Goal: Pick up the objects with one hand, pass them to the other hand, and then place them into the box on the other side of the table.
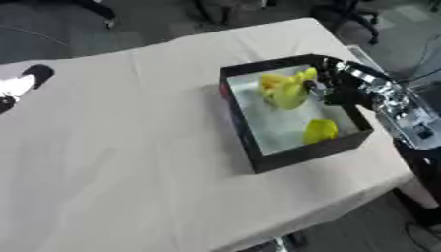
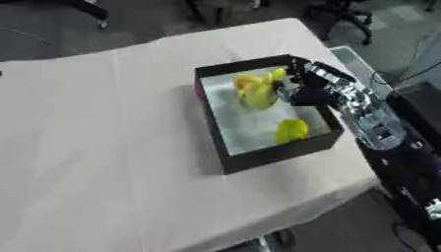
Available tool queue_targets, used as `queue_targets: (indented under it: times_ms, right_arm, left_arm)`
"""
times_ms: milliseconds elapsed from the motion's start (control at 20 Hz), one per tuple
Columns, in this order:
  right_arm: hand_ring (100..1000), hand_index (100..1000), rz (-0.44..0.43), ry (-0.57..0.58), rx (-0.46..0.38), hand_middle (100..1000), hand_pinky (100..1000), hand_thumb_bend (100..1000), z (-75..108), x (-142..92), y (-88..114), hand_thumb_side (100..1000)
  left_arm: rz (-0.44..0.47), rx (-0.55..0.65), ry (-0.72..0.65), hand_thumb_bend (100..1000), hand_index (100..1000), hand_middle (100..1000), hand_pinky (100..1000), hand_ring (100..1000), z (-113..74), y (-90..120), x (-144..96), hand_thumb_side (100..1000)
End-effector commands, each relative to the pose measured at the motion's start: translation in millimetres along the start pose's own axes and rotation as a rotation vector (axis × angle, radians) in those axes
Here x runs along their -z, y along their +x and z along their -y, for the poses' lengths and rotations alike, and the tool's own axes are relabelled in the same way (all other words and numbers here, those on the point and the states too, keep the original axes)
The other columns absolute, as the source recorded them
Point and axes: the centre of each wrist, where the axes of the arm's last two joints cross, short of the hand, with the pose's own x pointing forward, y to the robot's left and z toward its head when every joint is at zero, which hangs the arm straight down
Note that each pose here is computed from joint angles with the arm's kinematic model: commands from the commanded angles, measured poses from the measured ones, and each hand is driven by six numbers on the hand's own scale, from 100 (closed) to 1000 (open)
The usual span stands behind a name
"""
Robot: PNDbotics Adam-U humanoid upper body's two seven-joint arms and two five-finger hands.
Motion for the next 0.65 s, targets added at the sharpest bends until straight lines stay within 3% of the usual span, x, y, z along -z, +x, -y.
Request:
queue_targets:
  times_ms: [50, 200, 350, 400, 500, 650]
  right_arm:
    - [1000, 1000, 0.041, -0.006, -0.11, 1000, 1000, 100, 18.7, -4.0, 8.9, 304]
    - [1000, 1000, 0.041, -0.021, -0.119, 1000, 1000, 100, 20.4, -5.2, 7.7, 255]
    - [1000, 1000, 0.06, -0.093, -0.096, 1000, 1000, 100, 25.9, -6.7, 12.4, 264]
    - [1000, 1000, 0.069, -0.131, -0.078, 1000, 1000, 100, 28.9, -7.3, 15.5, 269]
    - [1000, 1000, 0.098, -0.187, -0.04, 1000, 1000, 100, 35.0, -8.6, 22.9, 417]
    - [1000, 1000, 0.17, -0.224, -0.015, 1000, 1000, 100, 47.8, -13.0, 34.6, 470]
  left_arm:
    - [0.005, 0.011, 0.041, 868, 877, 680, 798, 737, -10.9, -2.9, 5.1, 556]
    - [-0.001, 0.01, 0.049, 858, 876, 679, 801, 736, -11.7, -3.6, 5.0, 561]
    - [-0.021, 0.011, 0.075, 826, 875, 678, 804, 736, -15.0, -7.4, 5.3, 518]
    - [-0.029, 0.012, 0.092, 773, 875, 682, 809, 739, -17.1, -9.5, 5.7, 531]
    - [-0.046, 0.011, 0.127, 708, 880, 692, 823, 746, -22.0, -13.8, 6.9, 589]
    - [-0.066, -0.001, 0.181, 665, 887, 715, 828, 755, -31.6, -21.0, 8.4, 568]
